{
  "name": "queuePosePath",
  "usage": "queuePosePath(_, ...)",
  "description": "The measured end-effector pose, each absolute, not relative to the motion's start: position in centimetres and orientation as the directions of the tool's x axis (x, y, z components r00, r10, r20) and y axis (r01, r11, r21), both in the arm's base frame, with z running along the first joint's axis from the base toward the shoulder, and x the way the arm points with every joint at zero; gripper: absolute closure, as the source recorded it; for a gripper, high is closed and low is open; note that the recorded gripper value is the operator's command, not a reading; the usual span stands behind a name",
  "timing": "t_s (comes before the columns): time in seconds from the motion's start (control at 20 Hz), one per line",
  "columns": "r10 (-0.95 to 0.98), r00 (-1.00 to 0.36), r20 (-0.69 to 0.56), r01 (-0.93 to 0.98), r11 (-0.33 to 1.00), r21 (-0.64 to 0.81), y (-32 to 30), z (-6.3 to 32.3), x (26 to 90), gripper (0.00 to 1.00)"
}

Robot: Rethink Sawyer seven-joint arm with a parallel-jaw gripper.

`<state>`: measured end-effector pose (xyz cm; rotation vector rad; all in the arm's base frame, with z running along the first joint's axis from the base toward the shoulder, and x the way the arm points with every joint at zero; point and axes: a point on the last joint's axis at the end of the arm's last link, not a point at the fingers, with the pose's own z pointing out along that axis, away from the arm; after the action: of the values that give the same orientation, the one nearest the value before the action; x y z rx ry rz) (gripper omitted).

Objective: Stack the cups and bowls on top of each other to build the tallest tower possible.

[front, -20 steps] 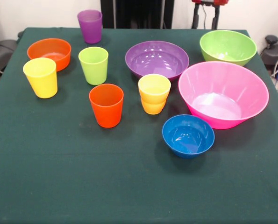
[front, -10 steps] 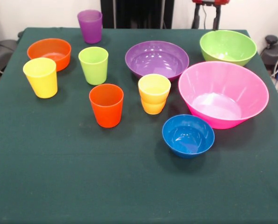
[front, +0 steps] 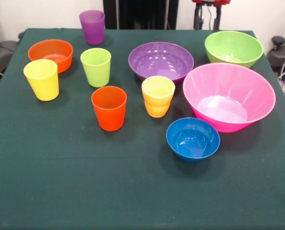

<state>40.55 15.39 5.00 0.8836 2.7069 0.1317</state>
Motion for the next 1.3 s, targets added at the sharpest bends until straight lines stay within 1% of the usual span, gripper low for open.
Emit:
queuePosePath(0.3,0.62,-0.755,-0.212,0.601,0.784,0.153,13.9,3.7,40.0,0.0)
queuePosePath(0.75,0.635,-0.759,-0.143,0.625,0.773,0.113,13.5,0.3,37.5,0.0)
queuePosePath(1.05,0.629,-0.768,-0.124,0.617,0.777,0.124,14.5,-0.4,37.0,0.0)
queuePosePath(1.3,0.623,-0.769,-0.144,0.605,0.782,0.151,15.0,0.6,38.0,0.0)
